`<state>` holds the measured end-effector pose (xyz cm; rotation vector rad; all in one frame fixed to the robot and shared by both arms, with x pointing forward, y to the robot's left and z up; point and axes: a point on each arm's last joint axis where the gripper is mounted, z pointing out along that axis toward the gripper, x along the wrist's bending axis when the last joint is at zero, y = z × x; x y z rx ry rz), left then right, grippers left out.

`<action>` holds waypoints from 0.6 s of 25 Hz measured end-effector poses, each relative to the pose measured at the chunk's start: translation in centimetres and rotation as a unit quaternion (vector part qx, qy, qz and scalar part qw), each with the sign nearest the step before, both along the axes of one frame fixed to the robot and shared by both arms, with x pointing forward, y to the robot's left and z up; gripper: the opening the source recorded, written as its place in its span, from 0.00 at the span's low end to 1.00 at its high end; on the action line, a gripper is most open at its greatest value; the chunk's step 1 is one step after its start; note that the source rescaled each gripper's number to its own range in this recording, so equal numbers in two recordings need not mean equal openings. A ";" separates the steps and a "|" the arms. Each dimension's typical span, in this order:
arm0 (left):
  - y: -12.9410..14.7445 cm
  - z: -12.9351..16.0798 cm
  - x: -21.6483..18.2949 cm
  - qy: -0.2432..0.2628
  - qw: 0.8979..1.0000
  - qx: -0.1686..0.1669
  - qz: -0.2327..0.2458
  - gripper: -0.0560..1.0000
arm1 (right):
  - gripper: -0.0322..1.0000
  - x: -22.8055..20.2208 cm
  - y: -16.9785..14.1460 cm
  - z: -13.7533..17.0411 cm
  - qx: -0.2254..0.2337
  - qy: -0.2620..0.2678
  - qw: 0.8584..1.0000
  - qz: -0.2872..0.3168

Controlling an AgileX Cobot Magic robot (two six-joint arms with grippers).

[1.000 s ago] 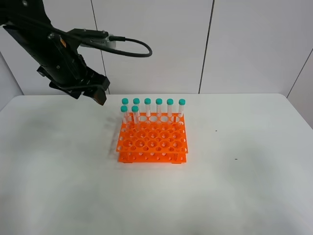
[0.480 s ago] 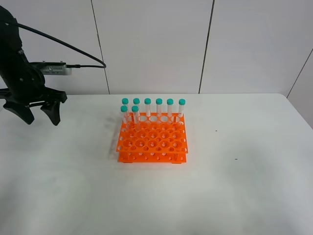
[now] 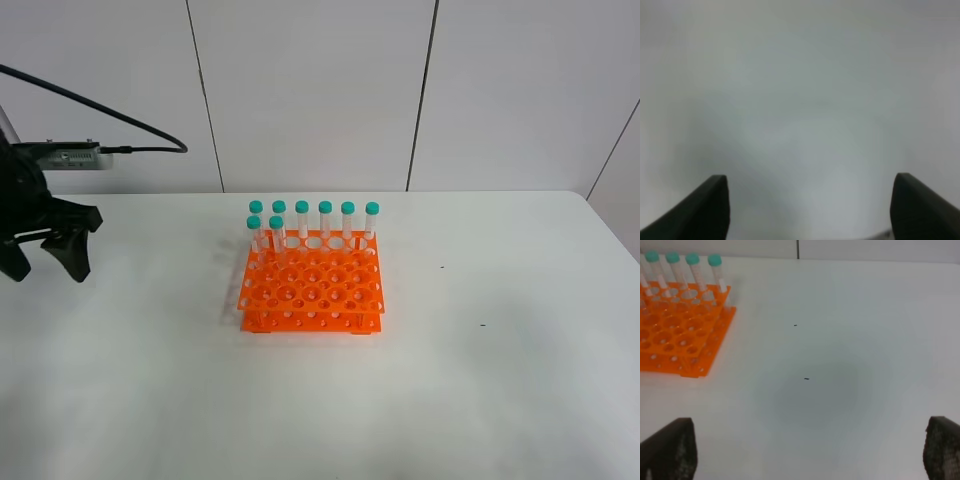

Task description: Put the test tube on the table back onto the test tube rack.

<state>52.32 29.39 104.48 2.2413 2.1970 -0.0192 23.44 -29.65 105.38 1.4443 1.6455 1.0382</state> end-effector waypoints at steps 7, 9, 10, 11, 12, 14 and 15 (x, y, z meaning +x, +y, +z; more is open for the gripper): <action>-0.1 0.3 -9.2 -0.012 1.000 -0.018 0.005 0.96 | 0.99 0.0 0.0 0.0 0.000 0.000 1.000 0.000; -0.1 -0.2 -11.9 -0.019 1.000 -0.019 0.005 0.96 | 0.99 0.0 0.0 0.0 0.000 0.000 1.000 0.000; 0.0 -0.4 -13.0 -0.022 1.000 -0.019 0.004 0.96 | 0.99 0.0 0.0 0.0 0.000 0.000 1.000 0.000; 0.0 -0.7 -14.3 -0.028 0.999 -0.019 0.004 0.96 | 0.99 0.0 0.0 0.0 0.000 0.000 1.000 0.000; 0.0 -1.1 -15.3 -0.032 0.999 -0.019 0.005 0.96 | 0.99 0.0 0.0 0.0 0.000 0.000 1.000 0.000; 0.1 -1.7 -17.2 -0.064 0.998 -0.020 0.005 0.96 | 0.99 0.0 0.0 0.0 0.000 0.000 1.000 0.000; 0.1 -2.1 -18.1 -0.082 0.996 -0.020 0.005 0.96 | 0.99 0.0 0.0 0.0 0.000 0.000 1.000 0.000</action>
